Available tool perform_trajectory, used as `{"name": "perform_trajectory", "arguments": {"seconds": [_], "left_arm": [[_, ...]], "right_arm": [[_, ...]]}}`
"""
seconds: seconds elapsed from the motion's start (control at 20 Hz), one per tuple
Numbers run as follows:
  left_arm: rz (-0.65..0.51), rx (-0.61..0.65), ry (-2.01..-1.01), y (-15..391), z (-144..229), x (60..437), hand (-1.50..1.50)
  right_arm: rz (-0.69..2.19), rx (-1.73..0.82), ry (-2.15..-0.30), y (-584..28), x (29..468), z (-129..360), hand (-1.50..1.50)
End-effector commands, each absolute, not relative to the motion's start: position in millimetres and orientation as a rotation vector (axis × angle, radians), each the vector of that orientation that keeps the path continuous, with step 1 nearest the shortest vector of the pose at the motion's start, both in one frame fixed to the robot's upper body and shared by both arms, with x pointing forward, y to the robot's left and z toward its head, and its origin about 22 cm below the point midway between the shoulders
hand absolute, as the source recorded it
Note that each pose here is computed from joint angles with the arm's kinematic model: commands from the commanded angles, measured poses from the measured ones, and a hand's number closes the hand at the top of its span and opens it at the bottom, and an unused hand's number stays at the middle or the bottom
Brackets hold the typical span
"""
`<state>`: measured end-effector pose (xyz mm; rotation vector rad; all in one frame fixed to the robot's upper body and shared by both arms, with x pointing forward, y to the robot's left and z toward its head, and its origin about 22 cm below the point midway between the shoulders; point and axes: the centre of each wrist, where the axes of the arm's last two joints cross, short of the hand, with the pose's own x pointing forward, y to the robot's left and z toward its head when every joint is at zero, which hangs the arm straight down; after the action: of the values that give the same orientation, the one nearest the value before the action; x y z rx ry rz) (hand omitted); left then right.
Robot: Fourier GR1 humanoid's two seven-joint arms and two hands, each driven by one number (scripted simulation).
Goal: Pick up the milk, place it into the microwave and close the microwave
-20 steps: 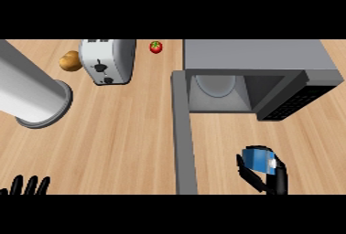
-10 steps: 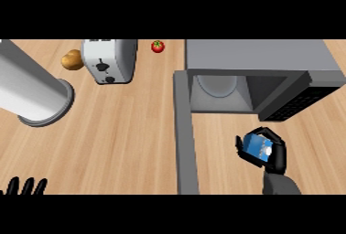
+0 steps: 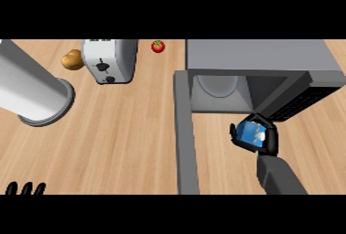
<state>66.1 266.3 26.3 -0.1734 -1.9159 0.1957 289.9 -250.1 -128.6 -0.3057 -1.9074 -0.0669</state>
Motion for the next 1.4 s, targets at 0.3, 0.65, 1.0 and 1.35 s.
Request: {"name": "perform_trajectory", "arguments": {"seconds": [0.3,0.65,1.0,1.35], "left_arm": [[0.189,-0.178,-1.924,250.4,20.5,61.8,-1.5],[0.195,-0.212,-1.9,267.8,26.2,57.2,-1.5],[0.217,-0.181,-1.9,260.7,23.6,49.8,-1.5],[0.23,-0.178,-1.893,264.7,30.8,48.6,-1.5]], "right_arm": [[-0.036,-0.26,-2.001,-261.9,261.5,-110.4,1.5],[0.015,-0.301,-1.933,-258.3,227.4,-77.0,1.5],[-0.045,-0.064,-1.965,-248.3,186.2,-43.3,1.5],[-0.167,0.019,-1.994,-200.9,212.6,-15.8,1.5]]}}
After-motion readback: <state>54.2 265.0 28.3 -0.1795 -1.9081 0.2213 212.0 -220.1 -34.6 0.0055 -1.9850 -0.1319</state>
